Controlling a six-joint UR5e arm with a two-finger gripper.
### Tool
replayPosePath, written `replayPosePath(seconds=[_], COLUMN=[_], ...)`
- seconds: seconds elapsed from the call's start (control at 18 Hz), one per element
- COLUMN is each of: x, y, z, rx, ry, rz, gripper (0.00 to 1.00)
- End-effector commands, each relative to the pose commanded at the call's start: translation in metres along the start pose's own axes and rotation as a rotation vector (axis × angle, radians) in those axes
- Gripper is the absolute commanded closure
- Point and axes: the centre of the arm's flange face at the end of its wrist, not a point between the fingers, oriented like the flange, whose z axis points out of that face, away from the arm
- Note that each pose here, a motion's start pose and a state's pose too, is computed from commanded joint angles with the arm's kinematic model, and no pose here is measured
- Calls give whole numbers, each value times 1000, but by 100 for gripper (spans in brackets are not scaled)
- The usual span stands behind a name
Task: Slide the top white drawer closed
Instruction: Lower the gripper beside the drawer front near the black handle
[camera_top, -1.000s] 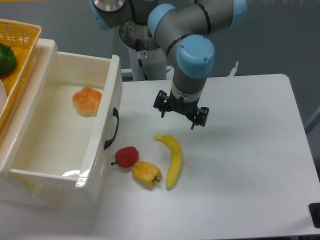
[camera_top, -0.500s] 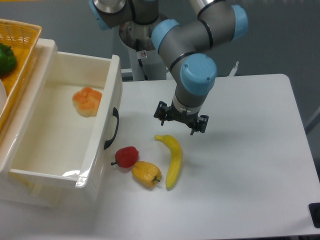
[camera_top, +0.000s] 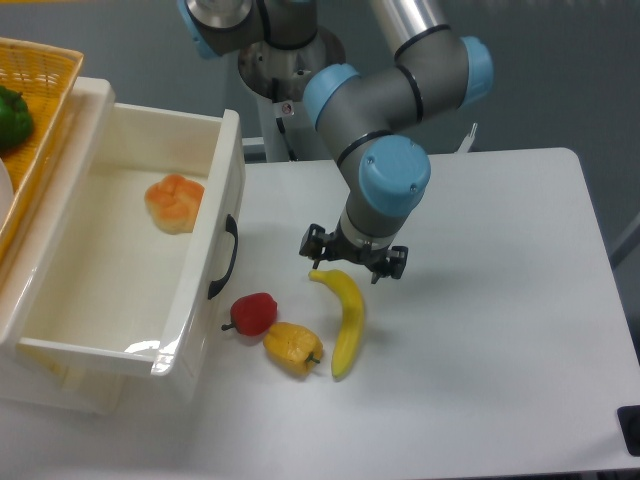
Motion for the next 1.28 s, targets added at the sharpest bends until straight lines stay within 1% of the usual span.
replayPosePath(seconds=[0.17, 0.5, 1.28], x=[5, 17, 47], y=[-5, -16, -25], z=[4, 8, 16], rx=[19, 28, 10], ry=[33, 52, 47], rz=[1, 10, 60], gripper=[0, 0, 0])
